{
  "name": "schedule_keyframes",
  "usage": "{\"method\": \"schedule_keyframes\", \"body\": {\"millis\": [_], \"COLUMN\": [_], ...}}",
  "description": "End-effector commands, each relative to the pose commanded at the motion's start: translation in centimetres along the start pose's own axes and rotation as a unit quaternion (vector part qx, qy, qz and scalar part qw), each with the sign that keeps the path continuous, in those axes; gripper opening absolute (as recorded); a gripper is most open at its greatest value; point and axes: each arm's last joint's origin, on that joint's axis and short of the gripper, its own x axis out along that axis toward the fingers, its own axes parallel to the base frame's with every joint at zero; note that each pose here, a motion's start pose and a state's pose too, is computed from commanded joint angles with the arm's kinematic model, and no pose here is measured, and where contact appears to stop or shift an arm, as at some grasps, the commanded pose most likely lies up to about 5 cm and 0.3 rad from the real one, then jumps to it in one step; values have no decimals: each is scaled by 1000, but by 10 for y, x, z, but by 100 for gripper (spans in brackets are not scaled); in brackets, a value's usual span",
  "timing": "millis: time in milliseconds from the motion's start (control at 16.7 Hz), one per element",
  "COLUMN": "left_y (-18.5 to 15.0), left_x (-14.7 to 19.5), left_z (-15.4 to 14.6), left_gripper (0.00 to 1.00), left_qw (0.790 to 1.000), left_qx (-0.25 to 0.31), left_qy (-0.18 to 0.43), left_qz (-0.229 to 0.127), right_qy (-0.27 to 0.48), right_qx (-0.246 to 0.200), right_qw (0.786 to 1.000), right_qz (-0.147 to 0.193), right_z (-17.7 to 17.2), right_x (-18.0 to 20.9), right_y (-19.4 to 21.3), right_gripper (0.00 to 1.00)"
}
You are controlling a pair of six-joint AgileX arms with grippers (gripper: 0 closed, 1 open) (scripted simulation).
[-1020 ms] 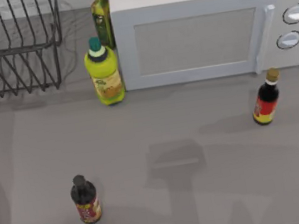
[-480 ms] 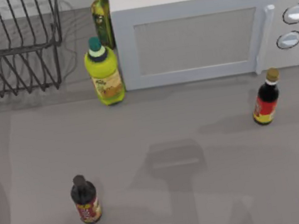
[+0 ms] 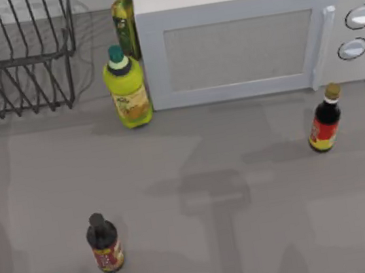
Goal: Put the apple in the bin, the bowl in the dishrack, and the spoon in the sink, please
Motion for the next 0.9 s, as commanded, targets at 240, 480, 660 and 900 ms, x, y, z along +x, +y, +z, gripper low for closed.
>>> {"method": "schedule_keyframes", "body": {"millis": [240, 480, 660, 900], "left_y": [-2, -8, -10, -10], "left_x": [53, 75, 79, 79], "left_z": [-62, -118, -137, -137], "left_gripper": [0, 0, 0, 0], "left_qw": [1000, 1000, 1000, 1000], "left_qx": [-1, -1, -1, -1], "left_qy": [-14, -10, -1, -1], "left_qz": [2, 4, 4, 4], "right_qy": [0, 0, 0, 0], "right_qx": [0, 0, 0, 0], "right_qw": [1000, 1000, 1000, 1000], "right_qz": [0, 0, 0, 0], "right_z": [0, 0, 0, 0], "right_x": [0, 0, 0, 0], "right_y": [0, 0, 0, 0], "right_gripper": [100, 100, 100, 100]}}
